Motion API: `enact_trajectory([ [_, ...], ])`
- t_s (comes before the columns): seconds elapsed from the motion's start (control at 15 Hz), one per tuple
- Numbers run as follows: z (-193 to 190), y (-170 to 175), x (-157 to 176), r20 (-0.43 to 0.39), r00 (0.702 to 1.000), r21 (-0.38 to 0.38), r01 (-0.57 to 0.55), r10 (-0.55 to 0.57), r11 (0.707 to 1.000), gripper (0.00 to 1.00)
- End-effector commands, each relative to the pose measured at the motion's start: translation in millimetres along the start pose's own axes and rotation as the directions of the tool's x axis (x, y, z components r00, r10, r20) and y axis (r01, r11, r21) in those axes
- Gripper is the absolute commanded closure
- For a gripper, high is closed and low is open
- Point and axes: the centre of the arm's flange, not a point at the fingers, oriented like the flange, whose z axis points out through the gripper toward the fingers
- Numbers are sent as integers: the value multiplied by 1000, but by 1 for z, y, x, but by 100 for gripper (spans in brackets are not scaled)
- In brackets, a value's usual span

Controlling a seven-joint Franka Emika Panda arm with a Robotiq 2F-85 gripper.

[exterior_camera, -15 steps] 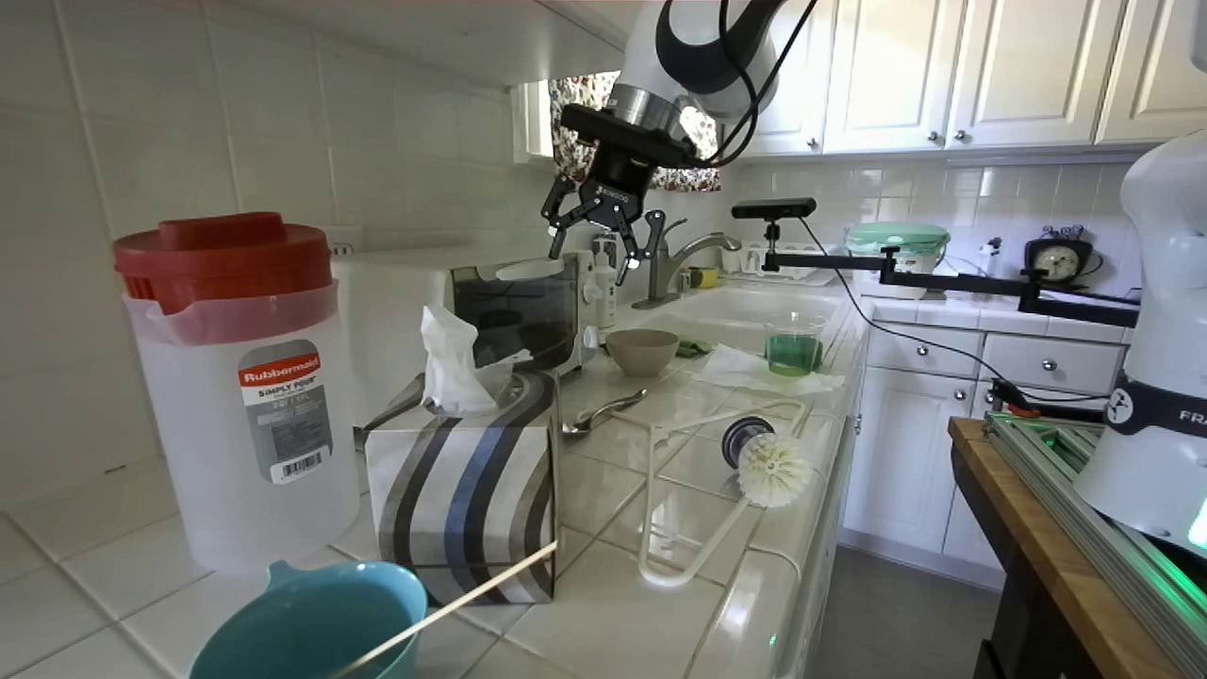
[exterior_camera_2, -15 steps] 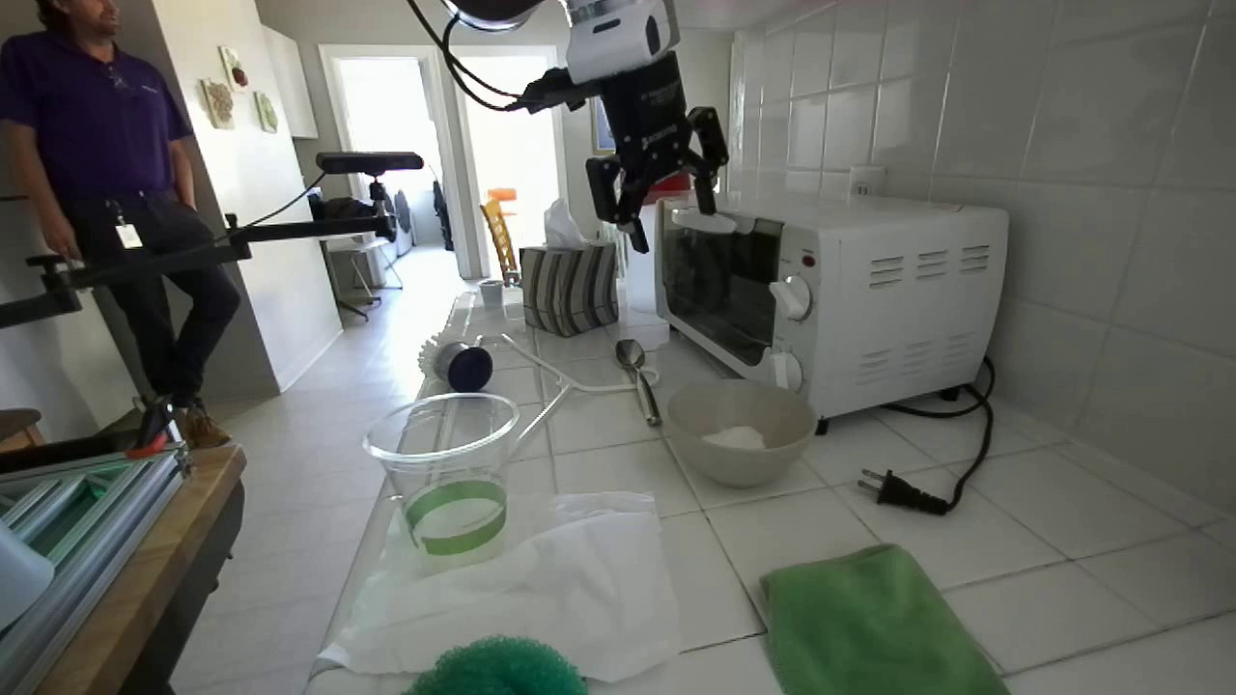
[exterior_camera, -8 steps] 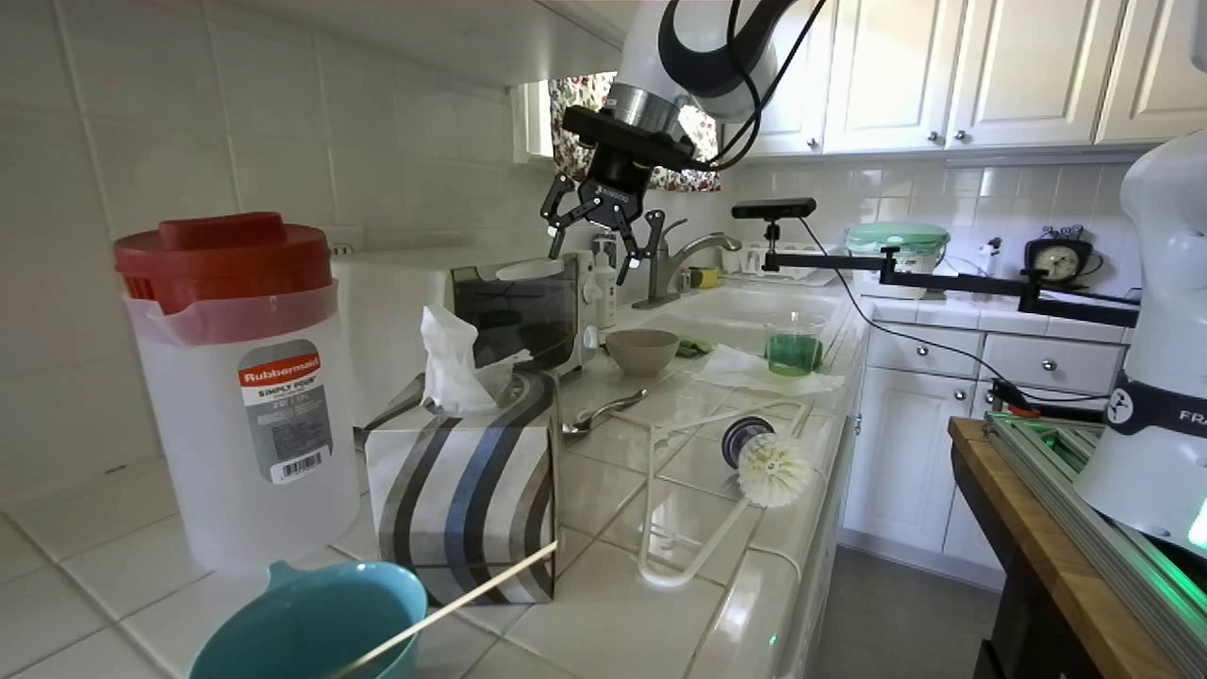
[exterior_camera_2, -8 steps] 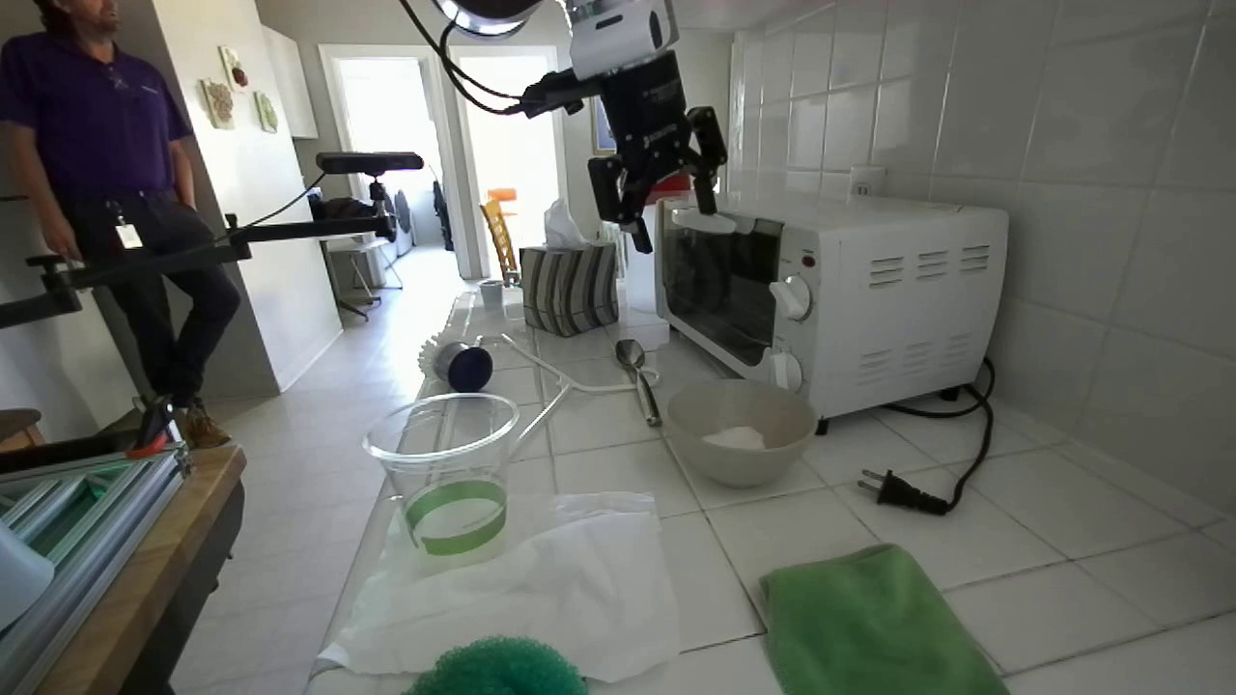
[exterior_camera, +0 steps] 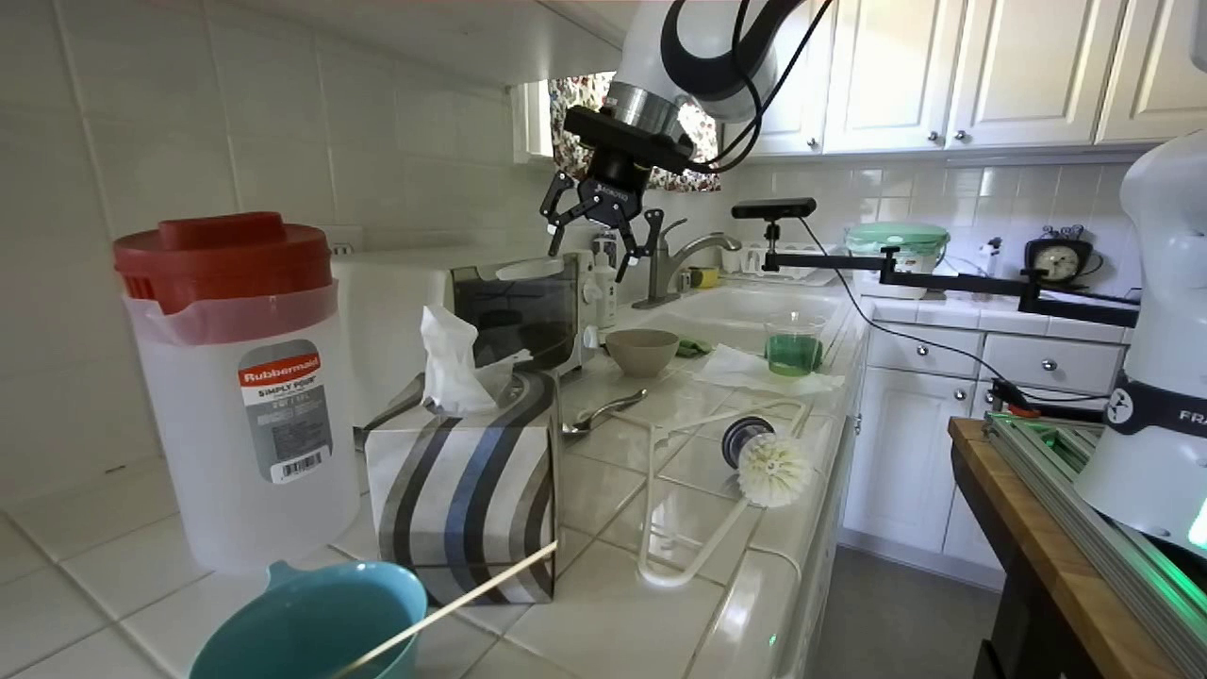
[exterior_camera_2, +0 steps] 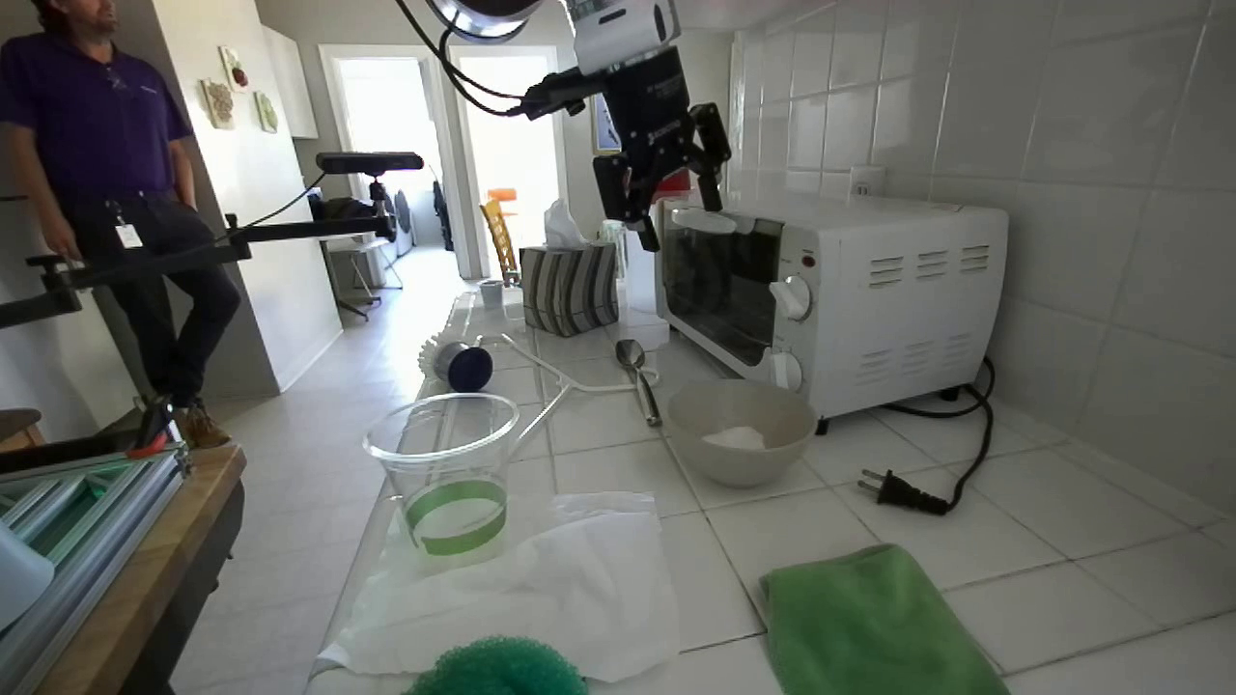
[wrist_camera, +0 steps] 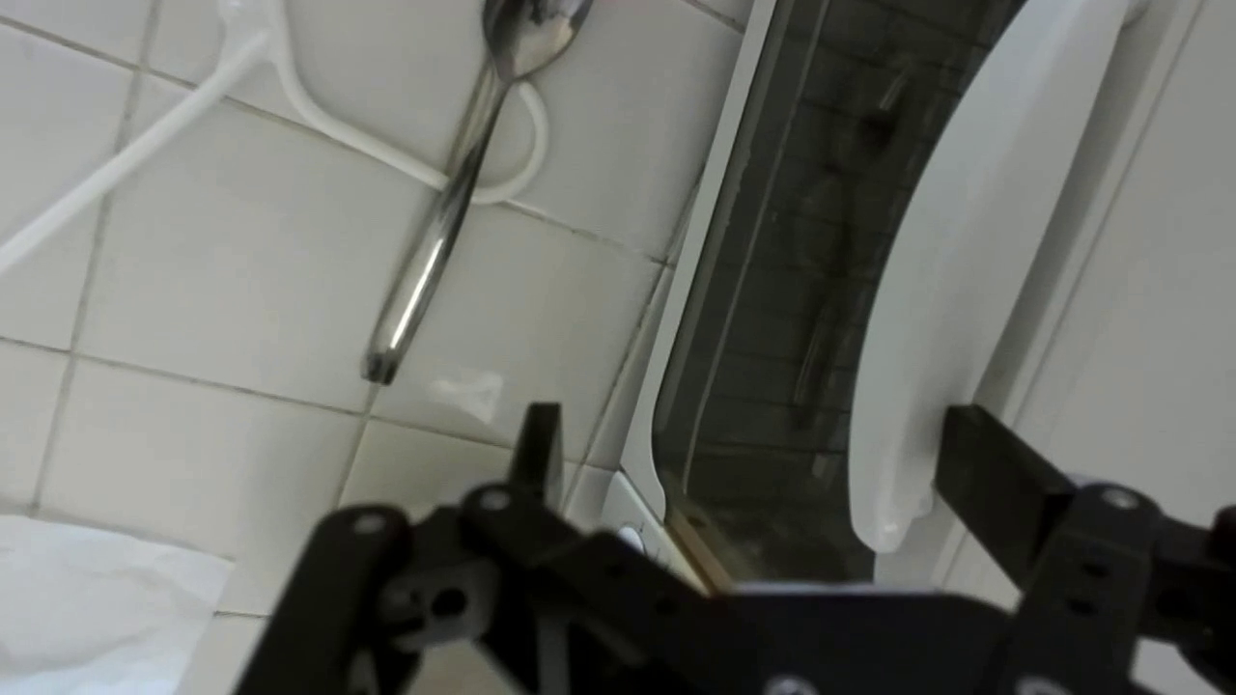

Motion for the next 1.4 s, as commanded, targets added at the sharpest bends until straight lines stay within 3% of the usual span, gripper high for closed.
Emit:
enact_trajectory([
  [0.0,0,2,-3,-19,1000,4,-11,11,1000,0],
  [0.33,5,3,0,-18,1000,0,-13,13,1000,0],
  [0.4,7,3,1,-17,1000,-2,-13,13,1000,25],
  [0.53,7,2,1,-18,1000,3,-12,12,1000,34],
  [1.07,13,2,-4,-9,1000,-3,-4,4,1000,97],
  [1.33,26,2,-12,1,1000,-17,11,-11,1000,100],
])
